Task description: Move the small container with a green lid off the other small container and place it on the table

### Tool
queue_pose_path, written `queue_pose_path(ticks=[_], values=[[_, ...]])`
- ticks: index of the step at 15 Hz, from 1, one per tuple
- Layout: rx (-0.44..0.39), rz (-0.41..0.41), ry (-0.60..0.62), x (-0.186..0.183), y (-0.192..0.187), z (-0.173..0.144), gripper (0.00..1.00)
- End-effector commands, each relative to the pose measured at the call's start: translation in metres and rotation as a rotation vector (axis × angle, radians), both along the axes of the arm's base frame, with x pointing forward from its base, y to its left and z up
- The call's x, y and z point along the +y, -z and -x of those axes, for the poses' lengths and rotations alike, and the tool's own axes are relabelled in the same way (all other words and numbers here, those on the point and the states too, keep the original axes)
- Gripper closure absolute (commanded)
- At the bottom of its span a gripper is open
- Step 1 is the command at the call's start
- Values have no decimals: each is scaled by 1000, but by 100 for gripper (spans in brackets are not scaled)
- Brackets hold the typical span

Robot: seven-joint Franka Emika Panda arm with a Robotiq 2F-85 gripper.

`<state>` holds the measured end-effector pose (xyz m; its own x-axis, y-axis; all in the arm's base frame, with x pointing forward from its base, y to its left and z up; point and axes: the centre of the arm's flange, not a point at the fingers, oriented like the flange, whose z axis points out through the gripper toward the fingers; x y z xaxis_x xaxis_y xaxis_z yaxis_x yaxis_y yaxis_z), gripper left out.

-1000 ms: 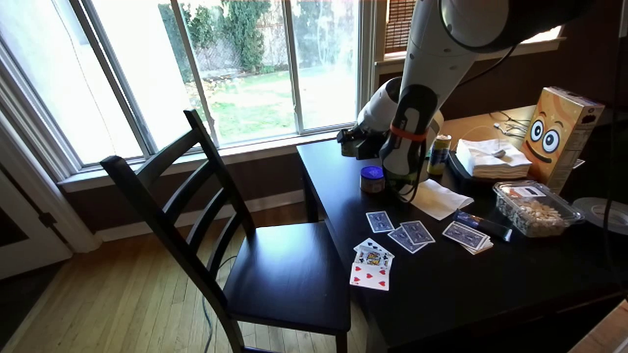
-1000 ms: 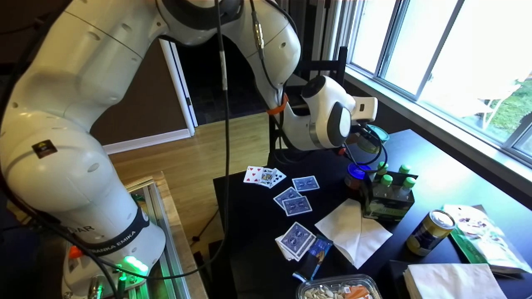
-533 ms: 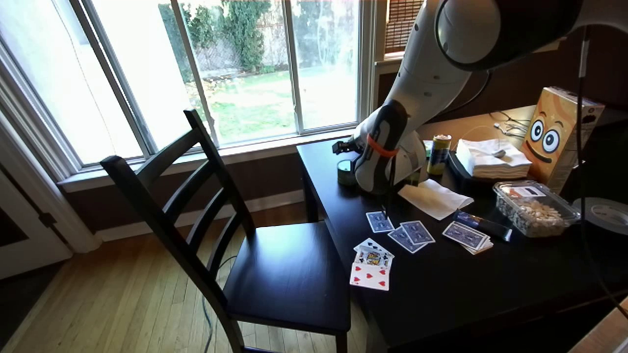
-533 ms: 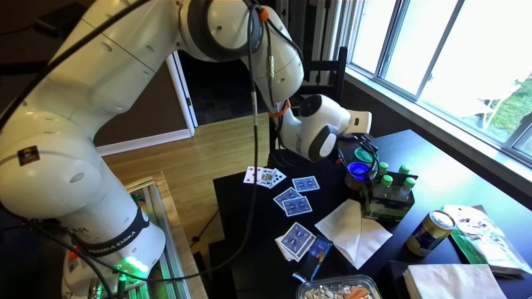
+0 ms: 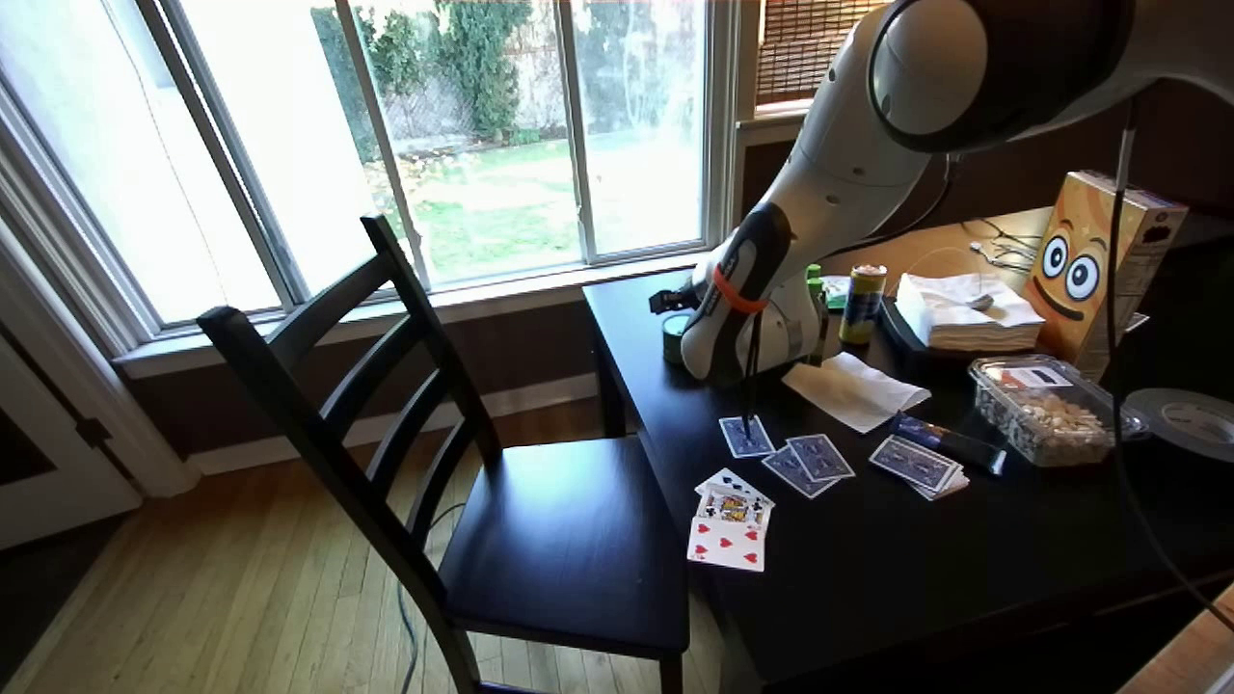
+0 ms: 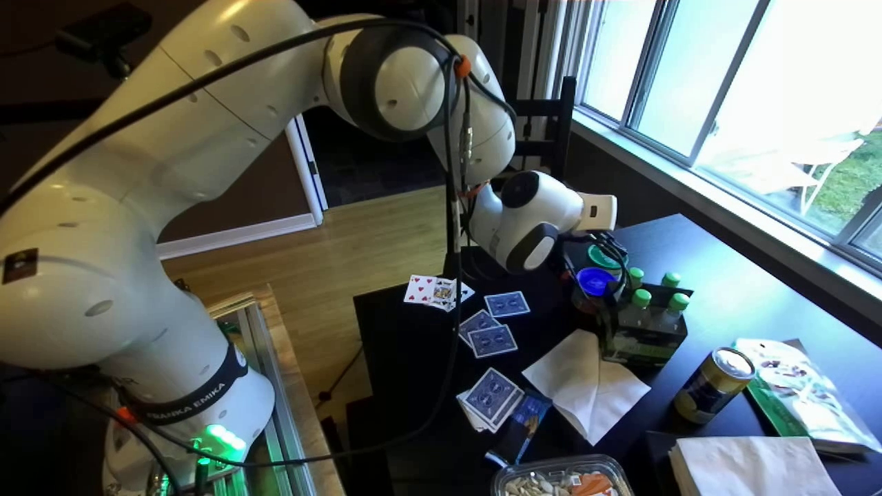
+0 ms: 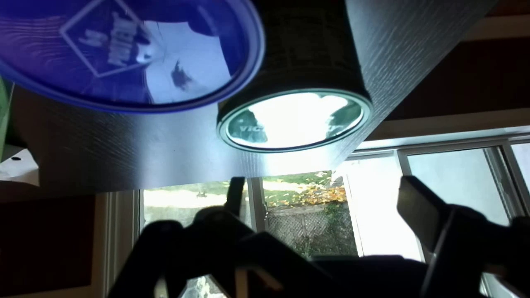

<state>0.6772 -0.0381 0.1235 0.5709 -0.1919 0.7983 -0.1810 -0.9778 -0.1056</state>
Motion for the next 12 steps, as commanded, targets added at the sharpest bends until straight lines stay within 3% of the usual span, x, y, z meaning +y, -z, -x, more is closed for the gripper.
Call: queue_pose_path(ticks=[1, 6, 12], values=[[11, 17, 22, 3, -20, -1, 1], [67, 21, 101, 25, -82, 28, 0], [317, 13, 199, 39, -152, 85, 0]])
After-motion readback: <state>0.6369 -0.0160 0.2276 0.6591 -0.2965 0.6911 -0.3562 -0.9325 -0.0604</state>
